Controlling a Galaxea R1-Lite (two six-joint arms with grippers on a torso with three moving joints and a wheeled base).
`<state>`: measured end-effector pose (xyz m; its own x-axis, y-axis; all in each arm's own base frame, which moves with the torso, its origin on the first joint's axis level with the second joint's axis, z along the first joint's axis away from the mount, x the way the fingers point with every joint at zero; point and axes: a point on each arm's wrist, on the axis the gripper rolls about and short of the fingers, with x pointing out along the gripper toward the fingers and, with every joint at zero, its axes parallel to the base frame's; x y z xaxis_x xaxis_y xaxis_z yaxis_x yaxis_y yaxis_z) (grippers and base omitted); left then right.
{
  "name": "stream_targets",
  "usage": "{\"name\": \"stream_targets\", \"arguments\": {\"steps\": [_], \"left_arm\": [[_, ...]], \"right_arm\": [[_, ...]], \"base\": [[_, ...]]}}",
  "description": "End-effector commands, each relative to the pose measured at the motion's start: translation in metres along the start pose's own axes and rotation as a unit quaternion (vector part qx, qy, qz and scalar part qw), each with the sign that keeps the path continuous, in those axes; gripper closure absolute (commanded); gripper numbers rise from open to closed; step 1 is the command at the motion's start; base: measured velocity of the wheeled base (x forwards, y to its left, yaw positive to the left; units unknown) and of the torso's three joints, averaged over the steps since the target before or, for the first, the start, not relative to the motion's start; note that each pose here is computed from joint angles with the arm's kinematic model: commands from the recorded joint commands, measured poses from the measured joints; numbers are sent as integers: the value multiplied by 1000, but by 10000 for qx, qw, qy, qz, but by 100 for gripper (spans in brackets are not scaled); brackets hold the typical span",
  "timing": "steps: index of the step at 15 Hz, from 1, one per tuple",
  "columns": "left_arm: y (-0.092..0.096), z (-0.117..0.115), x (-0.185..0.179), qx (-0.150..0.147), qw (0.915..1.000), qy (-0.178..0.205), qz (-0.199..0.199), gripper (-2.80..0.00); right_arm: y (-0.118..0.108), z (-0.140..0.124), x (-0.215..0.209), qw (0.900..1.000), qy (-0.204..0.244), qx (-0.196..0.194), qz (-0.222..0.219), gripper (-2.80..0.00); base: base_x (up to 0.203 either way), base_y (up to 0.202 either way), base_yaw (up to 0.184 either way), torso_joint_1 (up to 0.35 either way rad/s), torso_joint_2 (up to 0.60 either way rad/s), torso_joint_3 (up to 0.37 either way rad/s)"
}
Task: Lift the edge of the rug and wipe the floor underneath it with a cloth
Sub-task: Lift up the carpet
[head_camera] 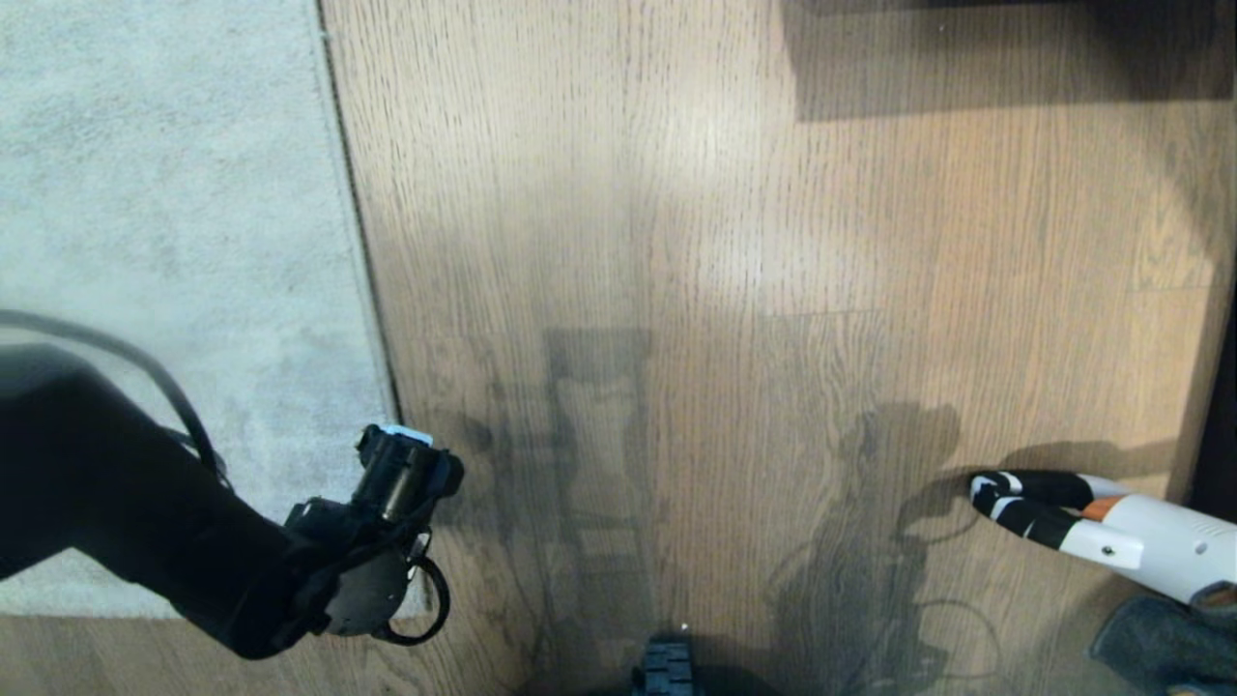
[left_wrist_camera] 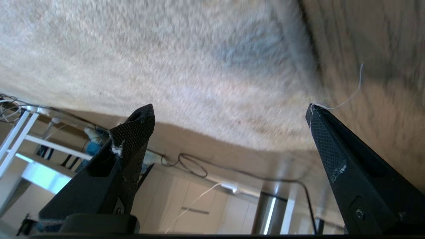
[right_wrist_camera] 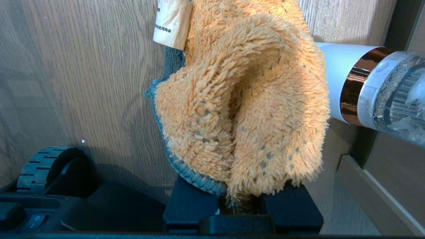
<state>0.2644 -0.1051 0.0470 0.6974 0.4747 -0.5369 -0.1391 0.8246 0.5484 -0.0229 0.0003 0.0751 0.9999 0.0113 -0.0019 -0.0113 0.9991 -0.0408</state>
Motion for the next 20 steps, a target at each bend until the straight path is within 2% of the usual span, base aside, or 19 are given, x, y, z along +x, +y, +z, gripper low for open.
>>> {"name": "stream_targets", "arguments": {"steps": [1,4,9,13,17,20], "left_arm": [[-6,-3,9,24,10000,44,48,-280],[-7,-3,16,-105,9999,1,102,-280],[2,1,23,-96,9991,-90,397,-280],[6,-1,27,-140,9988,-79,455,-280],[-2,5,28,-313,9982,-337,392,-280],[-11,7,22,-299,9981,-464,259,-280]], "right_arm": [[0,0,0,10000,6,-3,5,0],[0,0,0,10000,6,-3,5,0],[0,0,0,10000,6,-3,5,0],[0,0,0,10000,6,-3,5,0],[0,0,0,10000,6,-3,5,0],[0,0,0,10000,6,-3,5,0]], "base": [[0,0,0,0,0,0],[0,0,0,0,0,0],[0,0,0,0,0,0],[0,0,0,0,0,0],[0,0,0,0,0,0],[0,0,0,0,0,0]]}}
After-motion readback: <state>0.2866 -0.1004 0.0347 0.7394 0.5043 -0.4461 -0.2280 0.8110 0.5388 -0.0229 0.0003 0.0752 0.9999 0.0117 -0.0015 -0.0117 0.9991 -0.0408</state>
